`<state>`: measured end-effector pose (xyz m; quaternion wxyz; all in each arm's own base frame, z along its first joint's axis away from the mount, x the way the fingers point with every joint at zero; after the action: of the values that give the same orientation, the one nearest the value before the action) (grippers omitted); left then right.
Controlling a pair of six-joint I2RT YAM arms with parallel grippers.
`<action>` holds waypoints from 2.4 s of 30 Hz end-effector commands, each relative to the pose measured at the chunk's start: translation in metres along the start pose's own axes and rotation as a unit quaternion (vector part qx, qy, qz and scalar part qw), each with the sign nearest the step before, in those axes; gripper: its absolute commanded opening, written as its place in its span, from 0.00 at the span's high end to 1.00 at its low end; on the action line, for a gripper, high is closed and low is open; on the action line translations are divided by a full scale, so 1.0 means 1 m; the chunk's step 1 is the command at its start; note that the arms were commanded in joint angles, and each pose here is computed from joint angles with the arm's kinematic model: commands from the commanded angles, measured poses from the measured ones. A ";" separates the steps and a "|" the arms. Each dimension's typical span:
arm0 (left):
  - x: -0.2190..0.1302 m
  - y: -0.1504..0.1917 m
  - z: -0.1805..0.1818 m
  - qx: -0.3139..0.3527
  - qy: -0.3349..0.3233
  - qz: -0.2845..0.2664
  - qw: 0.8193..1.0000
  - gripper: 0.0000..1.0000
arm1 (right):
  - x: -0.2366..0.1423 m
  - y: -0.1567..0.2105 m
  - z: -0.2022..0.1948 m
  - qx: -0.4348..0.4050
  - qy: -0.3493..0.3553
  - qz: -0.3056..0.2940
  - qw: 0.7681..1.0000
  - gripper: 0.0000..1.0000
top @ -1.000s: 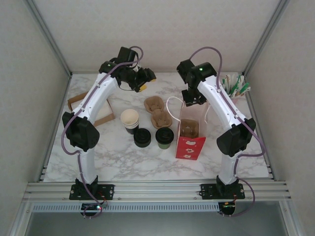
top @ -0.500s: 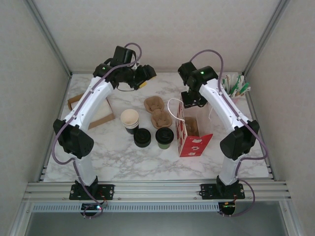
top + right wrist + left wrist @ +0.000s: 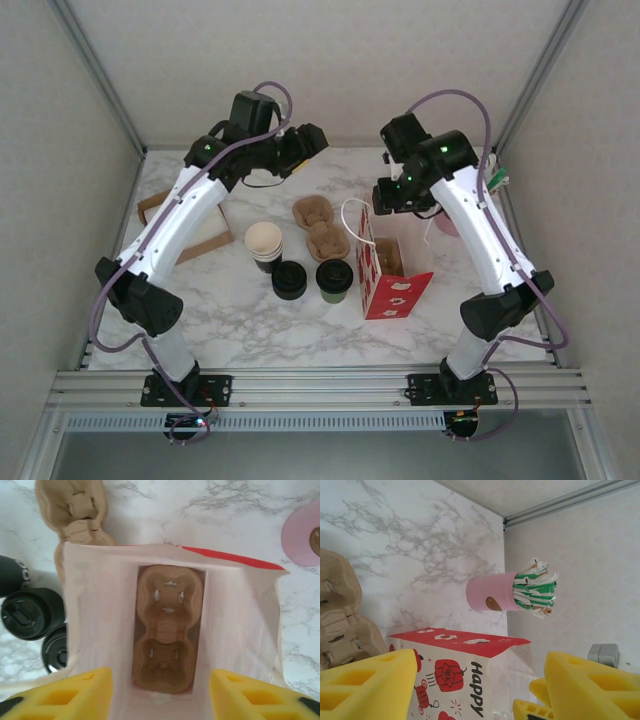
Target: Pack the takeout coffee
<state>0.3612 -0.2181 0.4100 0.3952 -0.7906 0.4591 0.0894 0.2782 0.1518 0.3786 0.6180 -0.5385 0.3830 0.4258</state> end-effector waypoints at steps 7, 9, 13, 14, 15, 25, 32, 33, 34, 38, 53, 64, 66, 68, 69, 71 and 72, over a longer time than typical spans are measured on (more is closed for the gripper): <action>-0.033 -0.002 -0.018 0.013 0.016 -0.024 0.999 0.31 | -0.039 0.018 -0.003 0.033 -0.043 0.013 0.998 0.43; -0.036 0.000 -0.020 0.014 0.017 -0.023 0.999 0.30 | -0.042 0.021 -0.005 0.036 -0.043 0.016 0.998 0.42; -0.041 0.001 -0.022 0.017 0.021 -0.023 0.999 0.28 | -0.047 0.027 -0.007 0.038 -0.051 0.019 0.998 0.42; -0.042 0.002 -0.024 0.019 0.024 -0.023 0.999 0.28 | -0.047 0.028 -0.007 0.040 -0.052 0.021 0.998 0.42; -0.043 0.001 -0.025 0.020 0.025 -0.024 0.999 0.27 | -0.048 0.029 -0.008 0.042 -0.053 0.021 0.997 0.42; -0.055 0.000 -0.035 0.060 0.037 -0.050 0.996 0.22 | -0.054 0.032 -0.008 0.046 -0.072 0.014 0.996 0.39; -0.063 -0.002 -0.038 0.118 0.026 -0.093 0.988 0.16 | -0.060 0.029 -0.003 0.039 -0.116 -0.012 0.992 0.36; -0.063 -0.001 -0.038 0.127 0.027 -0.101 0.986 0.14 | -0.060 0.028 -0.002 0.036 -0.123 -0.018 0.992 0.35; -0.064 0.000 -0.038 0.138 0.028 -0.110 0.984 0.13 | -0.059 0.027 0.000 0.032 -0.132 -0.023 0.990 0.34; -0.068 0.009 -0.029 0.165 0.017 -0.144 0.976 0.07 | -0.058 0.024 0.002 0.023 -0.156 -0.056 0.986 0.31; -0.092 0.036 -0.016 0.199 0.017 -0.146 0.969 0.00 | -0.070 0.025 0.005 0.029 -0.213 -0.102 0.971 0.23; -0.096 0.045 -0.009 0.207 0.009 -0.135 0.969 0.00 | -0.069 0.039 0.005 0.018 -0.234 -0.096 0.967 0.18; -0.096 0.044 -0.009 0.210 0.003 -0.140 0.968 0.00 | -0.066 0.039 0.004 0.013 -0.225 -0.097 0.969 0.17; -0.093 0.043 -0.008 0.214 0.002 -0.142 0.967 0.00 | -0.063 0.040 0.005 0.004 -0.218 -0.098 0.971 0.17; -0.090 0.042 -0.007 0.216 -0.001 -0.141 0.966 0.00 | -0.062 0.041 0.005 -0.002 -0.211 -0.099 0.972 0.17; -0.087 0.041 -0.006 0.216 -0.008 -0.143 0.966 0.00 | -0.061 0.044 0.006 -0.014 -0.200 -0.104 0.974 0.17; -0.086 0.041 -0.004 0.217 -0.009 -0.146 0.965 0.00 | -0.061 0.045 0.007 -0.020 -0.194 -0.108 0.975 0.16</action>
<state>0.2758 -0.1735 0.4369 0.5558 -0.7497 0.3544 -0.0596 0.2205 0.1543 0.4202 0.7221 -0.4673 0.1990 0.4696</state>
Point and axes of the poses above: each hand's point on the last joint's axis, 136 mm out from that joint toward the fingers, its own x axis out along the fingers, its own z axis along the line the jaws close on, y = z × x, the point moved 9 cm from there along -x, back along the fingers, and after that the axes turned 13 degrees about x, right-handed, at the moved point
